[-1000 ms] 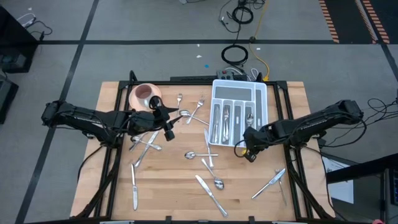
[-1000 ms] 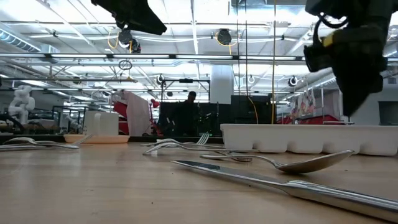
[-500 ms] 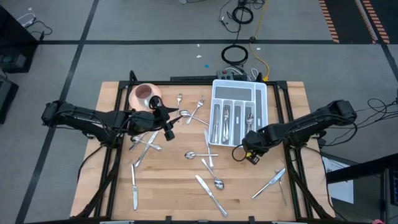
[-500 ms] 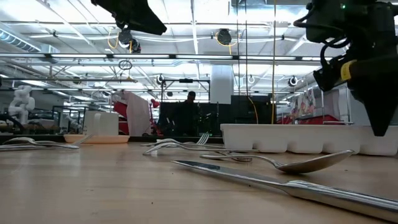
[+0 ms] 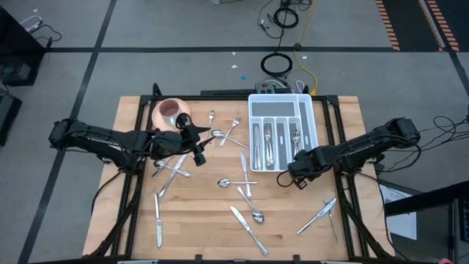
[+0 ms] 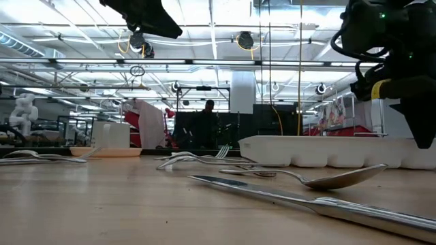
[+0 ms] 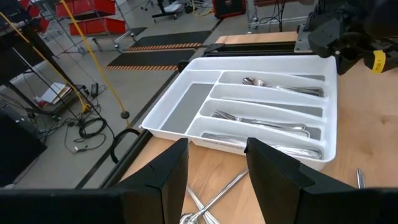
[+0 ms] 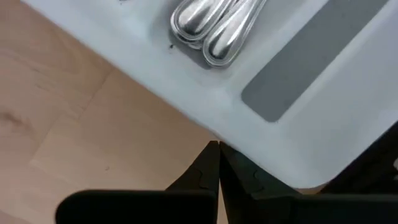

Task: Sort silverware
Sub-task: Adjust the white silverware tray on the table, then put the silver fork into the white silverware tray

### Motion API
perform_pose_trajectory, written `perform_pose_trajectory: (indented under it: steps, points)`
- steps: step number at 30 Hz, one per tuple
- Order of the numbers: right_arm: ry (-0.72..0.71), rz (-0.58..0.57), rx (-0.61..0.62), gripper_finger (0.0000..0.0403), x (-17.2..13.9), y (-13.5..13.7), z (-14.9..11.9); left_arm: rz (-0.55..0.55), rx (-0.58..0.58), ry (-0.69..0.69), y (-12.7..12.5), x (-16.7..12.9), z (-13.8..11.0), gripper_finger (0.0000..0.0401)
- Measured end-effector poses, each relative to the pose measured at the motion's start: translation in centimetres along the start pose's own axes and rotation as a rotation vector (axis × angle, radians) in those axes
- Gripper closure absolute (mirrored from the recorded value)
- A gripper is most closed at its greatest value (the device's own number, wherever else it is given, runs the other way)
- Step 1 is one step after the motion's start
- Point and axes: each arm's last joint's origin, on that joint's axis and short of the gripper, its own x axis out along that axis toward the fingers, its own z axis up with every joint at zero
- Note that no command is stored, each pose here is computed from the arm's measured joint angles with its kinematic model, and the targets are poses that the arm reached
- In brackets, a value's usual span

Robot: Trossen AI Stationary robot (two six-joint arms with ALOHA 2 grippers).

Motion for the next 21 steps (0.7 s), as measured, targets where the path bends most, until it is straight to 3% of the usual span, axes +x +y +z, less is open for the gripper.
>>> perform_pose_trajectory:
  steps: [6, 9, 12, 15, 21]
  points:
    - [-0.044, 0.073, -0.070, 0.0402, -0.9, 0.7, -0.4, -0.010, -0.003, -0.002, -0.2, -0.1, 0.0, 0.0233]
    - [-0.093, 0.137, -0.143, 0.0402, -2.6, 1.2, -0.8, -0.028, -0.077, 0.017, -0.2, -0.1, -0.2, 0.0233]
    - [-0.162, 0.206, -0.200, 0.0403, -4.7, 1.5, -1.1, 0.012, -0.209, 0.093, 0.4, 0.6, -1.0, 0.0233]
    - [-0.211, 0.251, -0.206, 0.0403, -6.3, 1.3, -1.2, 0.079, -0.412, 0.190, 1.8, 1.9, -2.2, 0.0233]
    - [-0.234, 0.293, -0.208, 0.0379, -7.2, 0.7, -1.4, 0.099, -0.728, 0.327, 4.6, 4.9, -4.0, 0.0233]
